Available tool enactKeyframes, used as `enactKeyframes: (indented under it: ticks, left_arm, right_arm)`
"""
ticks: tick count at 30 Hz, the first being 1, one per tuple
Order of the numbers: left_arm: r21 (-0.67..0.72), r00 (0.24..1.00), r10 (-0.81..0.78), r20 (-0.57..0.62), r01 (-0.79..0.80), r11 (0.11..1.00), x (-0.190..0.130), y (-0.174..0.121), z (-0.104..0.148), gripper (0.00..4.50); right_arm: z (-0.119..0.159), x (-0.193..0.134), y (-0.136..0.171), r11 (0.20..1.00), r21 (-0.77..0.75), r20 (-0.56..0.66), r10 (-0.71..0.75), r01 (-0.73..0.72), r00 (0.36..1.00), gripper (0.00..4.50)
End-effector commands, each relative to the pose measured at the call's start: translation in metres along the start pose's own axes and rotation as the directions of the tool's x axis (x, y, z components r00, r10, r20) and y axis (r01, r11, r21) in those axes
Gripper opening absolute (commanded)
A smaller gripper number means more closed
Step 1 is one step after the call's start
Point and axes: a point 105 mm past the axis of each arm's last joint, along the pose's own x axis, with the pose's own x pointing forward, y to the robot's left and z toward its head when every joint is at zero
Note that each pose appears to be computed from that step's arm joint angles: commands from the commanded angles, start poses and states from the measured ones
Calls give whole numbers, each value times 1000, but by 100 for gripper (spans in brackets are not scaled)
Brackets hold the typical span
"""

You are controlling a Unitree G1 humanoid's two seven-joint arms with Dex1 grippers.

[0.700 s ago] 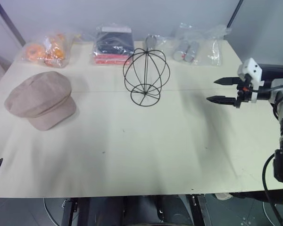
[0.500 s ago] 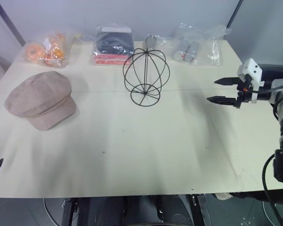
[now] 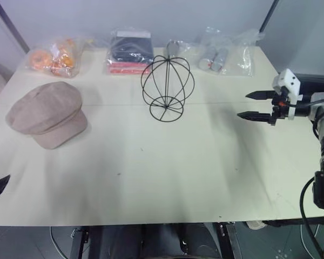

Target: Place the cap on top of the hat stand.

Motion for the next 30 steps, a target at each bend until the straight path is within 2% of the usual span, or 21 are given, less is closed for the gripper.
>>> enactKeyframes:
  ticks: [1,3,8,13,22,29,30]
  left_arm:
    - [209,999,-45,30,38,977,21,-28,31,447]
    - [319,999,-40,32,28,947,37,-45,41,447]
    - [534,987,143,78,-162,830,77,-54,56,447]
    - [593,969,235,75,-233,771,112,-59,50,447]
    - [606,951,309,31,-264,750,165,-51,23,447]
    - [619,956,292,20,-242,748,189,-50,14,447]
    - [619,957,287,30,-244,747,191,-50,15,424]
  right_arm:
    - [33,-7,15,994,-68,85,87,-82,993,450]
    - [47,-8,36,984,-74,113,172,-164,979,450]
    - [80,-10,99,932,-102,184,360,-346,915,450]
    - [107,-12,133,915,-114,261,404,-388,877,450]
    - [135,-22,146,931,-109,358,365,-349,860,450]
    - [135,-24,148,944,-101,353,328,-313,876,450]
    - [136,-25,148,946,-102,354,324,-309,877,450]
